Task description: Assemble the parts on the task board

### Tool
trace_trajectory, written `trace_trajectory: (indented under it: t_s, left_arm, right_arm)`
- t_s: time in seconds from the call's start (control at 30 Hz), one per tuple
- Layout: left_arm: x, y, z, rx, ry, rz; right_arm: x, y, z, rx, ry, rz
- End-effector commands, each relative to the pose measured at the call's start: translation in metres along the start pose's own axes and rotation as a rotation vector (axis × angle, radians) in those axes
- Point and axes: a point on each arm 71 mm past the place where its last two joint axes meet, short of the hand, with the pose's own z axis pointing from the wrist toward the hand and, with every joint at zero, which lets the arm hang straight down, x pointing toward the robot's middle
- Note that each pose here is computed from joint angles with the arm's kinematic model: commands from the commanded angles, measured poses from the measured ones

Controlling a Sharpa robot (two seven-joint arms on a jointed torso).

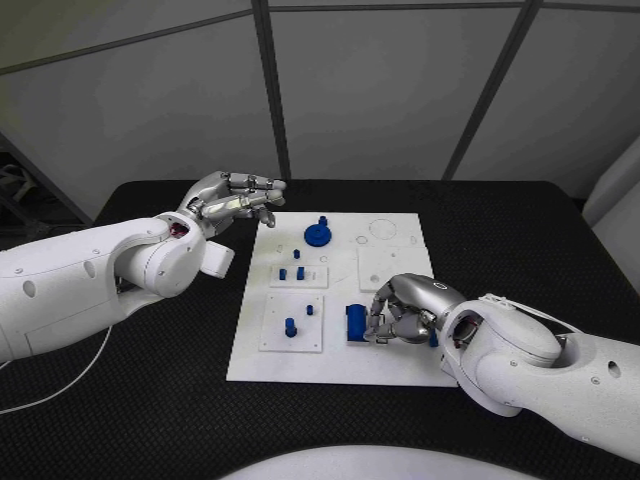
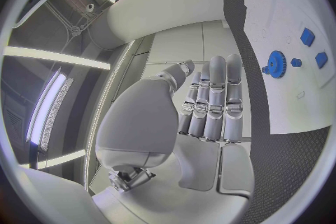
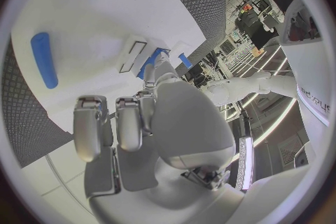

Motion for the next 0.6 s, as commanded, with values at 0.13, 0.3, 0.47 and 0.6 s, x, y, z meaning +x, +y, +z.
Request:
trace_trajectory:
  t_s: [0.13,0.3,0.47,0.6]
  left_arm:
    - [0.0005,-0.0008,-0.0002,0.0,0.011,-0.005]
    - [0.0005,-0.0009,-0.0003,0.0,0.012,-0.006]
    - [0.0003,-0.0009,-0.0003,0.0,0.012,-0.006]
    - [0.0007,-0.0008,-0.0001,0.001,0.011,-0.006]
  right_arm:
    - [-0.002,-0.003,-0.002,-0.01,0.0,0.02]
    - [-0.007,-0.011,-0.007,-0.003,-0.028,0.075]
    - [-0.012,-0.029,-0.017,0.036,-0.035,0.142]
    - [-0.018,-0.045,-0.025,0.069,-0.048,0.16]
